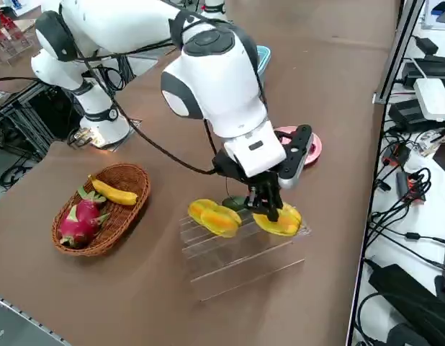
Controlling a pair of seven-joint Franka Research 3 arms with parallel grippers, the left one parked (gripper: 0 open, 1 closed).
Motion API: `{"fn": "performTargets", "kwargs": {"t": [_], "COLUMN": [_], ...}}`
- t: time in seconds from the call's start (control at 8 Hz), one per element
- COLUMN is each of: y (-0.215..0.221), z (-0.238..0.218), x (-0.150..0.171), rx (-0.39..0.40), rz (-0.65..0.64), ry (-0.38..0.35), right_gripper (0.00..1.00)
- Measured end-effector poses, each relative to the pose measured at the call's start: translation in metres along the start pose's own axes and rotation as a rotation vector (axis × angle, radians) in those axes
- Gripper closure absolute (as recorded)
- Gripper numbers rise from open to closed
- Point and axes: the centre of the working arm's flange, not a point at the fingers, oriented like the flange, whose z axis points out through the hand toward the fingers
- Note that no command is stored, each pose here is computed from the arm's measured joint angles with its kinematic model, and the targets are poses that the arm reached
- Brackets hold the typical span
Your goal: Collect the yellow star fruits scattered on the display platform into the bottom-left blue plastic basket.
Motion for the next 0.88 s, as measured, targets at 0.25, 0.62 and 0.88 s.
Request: {"fn": "performTargets", "kwargs": {"t": [0.25,0.62,0.88], "y": [-0.013,-0.065,-0.151], "z": [-0.024,-0.090,-0.134], "x": [-0.005,-0.009,-0.010], "rx": [0.036,0.065,0.061], "rz": [-0.012,0.076,0.169], "ry": [-0.085,-0.181,-0.261], "right_gripper": [0.83,0.83,0.83]}}
